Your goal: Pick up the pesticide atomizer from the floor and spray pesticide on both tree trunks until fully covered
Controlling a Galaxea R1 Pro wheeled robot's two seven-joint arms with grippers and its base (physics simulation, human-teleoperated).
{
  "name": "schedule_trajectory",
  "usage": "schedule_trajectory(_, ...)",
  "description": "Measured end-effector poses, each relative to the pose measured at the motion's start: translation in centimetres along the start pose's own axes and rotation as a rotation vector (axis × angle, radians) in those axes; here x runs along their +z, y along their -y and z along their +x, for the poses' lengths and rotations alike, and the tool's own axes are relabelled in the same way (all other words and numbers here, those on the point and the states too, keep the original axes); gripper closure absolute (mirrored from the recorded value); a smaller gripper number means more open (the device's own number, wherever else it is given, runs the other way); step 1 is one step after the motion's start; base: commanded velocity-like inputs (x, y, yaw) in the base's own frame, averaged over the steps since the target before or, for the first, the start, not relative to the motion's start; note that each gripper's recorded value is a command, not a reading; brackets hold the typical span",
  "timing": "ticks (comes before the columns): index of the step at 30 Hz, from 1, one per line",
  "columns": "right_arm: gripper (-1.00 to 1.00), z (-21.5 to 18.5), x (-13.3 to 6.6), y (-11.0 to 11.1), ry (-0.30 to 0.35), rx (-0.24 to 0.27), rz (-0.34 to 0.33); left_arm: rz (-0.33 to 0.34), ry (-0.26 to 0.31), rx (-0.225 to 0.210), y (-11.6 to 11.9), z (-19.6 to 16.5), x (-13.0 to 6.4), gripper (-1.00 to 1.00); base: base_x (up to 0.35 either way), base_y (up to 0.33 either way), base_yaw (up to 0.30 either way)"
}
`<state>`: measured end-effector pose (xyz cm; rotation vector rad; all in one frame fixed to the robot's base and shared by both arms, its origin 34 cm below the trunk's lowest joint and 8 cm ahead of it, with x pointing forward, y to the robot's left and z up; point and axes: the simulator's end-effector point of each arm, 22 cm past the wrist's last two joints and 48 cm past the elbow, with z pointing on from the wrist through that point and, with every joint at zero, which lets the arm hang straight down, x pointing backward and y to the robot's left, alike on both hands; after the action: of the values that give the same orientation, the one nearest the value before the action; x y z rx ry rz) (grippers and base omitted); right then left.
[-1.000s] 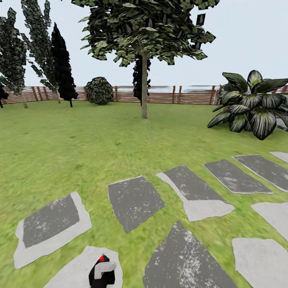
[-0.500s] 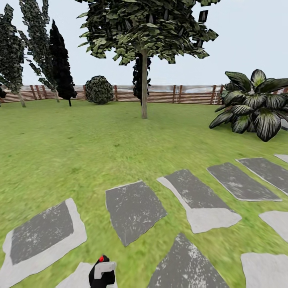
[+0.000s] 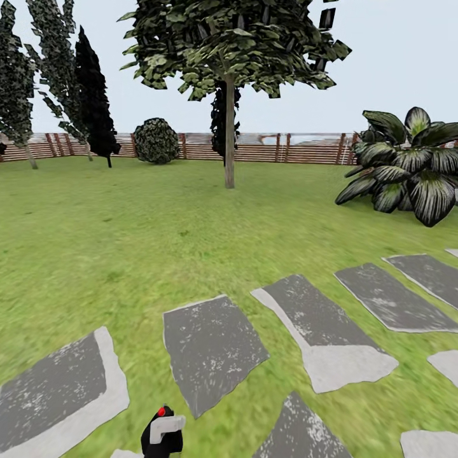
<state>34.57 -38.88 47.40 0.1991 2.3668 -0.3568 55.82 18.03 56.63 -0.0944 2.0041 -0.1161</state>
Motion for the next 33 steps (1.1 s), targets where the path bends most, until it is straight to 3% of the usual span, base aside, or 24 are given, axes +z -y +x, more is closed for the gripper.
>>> schedule_trajectory(15, -1.00, 0.0, 0.0, -0.2, -0.001, 0.002, -0.002, 0.002, 0.000, 0.001, 0.1, 0.0, 0.0, 1.00, 0.350, 0.000, 0.000)
schedule_trajectory(33, -1.00, 0.5, -0.5, -2.4, -0.010, 0.023, -0.025, 0.002, 0.000, 0.002, 0.1, 0.0, 0.0, 1.00, 0.350, 0.000, 0.000)
